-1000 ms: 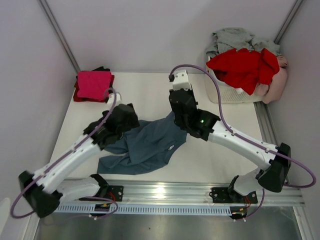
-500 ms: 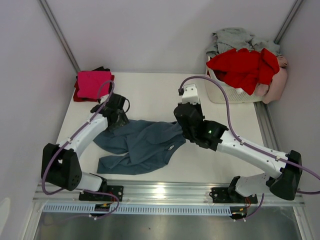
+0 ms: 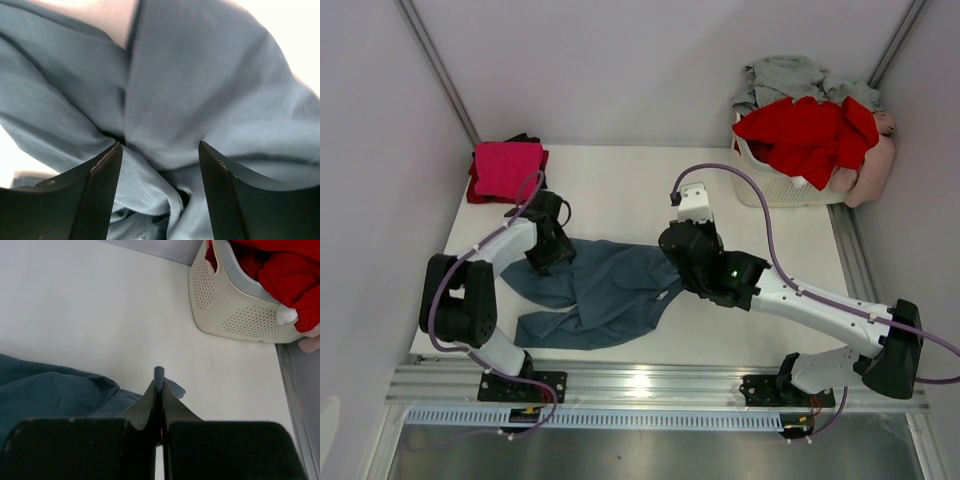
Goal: Fold and stack the t-shirts
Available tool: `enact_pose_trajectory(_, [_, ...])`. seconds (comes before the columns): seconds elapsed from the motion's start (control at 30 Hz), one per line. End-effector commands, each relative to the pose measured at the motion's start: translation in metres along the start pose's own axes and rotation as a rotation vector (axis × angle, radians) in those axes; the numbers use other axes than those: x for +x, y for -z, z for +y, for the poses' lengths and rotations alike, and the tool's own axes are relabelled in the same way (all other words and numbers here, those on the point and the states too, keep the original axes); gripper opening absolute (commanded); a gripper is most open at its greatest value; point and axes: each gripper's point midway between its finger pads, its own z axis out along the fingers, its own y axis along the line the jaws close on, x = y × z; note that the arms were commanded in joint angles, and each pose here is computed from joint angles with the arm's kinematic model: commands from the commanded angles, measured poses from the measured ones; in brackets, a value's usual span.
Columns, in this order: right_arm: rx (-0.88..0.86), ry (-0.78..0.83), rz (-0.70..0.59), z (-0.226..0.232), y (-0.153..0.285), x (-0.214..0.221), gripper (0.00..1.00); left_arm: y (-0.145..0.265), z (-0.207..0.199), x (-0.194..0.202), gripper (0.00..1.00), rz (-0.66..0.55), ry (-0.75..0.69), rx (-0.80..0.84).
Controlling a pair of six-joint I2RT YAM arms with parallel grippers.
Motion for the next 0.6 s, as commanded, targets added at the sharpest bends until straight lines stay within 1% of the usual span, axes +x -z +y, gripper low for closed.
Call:
enact_pose_trajectory(0.0, [0.004, -0.071, -0.02, -0.007, 0.008, -0.006, 0.0, -0.008, 0.005, -0.016, 0.66, -0.003, 0.063, 0.023])
enact_pose_trajectory(0.13, [0.001, -0.071, -0.015, -0.005, 0.008, -0.002, 0.0, -0.018, 0.013, -0.022, 0.63, 0.038, 0.118, 0.022])
enact_pose_trajectory(0.2, [-0.003, -0.076, -0.014, -0.005, 0.009, 0.0, 0.0, -0.018, 0.015, -0.028, 0.63, 0.026, 0.141, 0.045])
enact_pose_trajectory(0.27, [-0.007, -0.076, -0.011, -0.003, 0.009, 0.002, 0.0, -0.018, 0.014, -0.03, 0.62, 0.017, 0.135, 0.059])
enact_pose_trajectory(0.33, [-0.007, -0.075, -0.01, -0.002, 0.008, 0.003, 0.0, -0.02, 0.013, -0.03, 0.59, 0.026, 0.129, 0.054])
enact_pose_trajectory(0.37, [-0.008, -0.073, -0.01, -0.001, 0.007, 0.003, 0.0, -0.022, 0.013, -0.029, 0.51, 0.033, 0.121, 0.053])
enact_pose_trajectory(0.4, [-0.01, -0.074, -0.012, 0.0, 0.008, 0.002, 0.0, -0.024, 0.012, -0.028, 0.44, 0.042, 0.118, 0.055])
enact_pose_trajectory(0.47, [-0.011, -0.072, -0.014, 0.002, 0.006, 0.001, 0.0, -0.028, 0.009, -0.024, 0.25, 0.062, 0.114, 0.069])
enact_pose_trajectory(0.5, [-0.009, -0.069, -0.014, 0.002, 0.006, 0.001, 0.0, -0.029, 0.009, -0.023, 0.01, 0.067, 0.114, 0.07])
enact_pose_trajectory(0.57, [-0.007, -0.063, -0.018, 0.003, 0.005, 0.0, 0.0, -0.027, 0.009, -0.025, 0.01, 0.06, 0.116, 0.071])
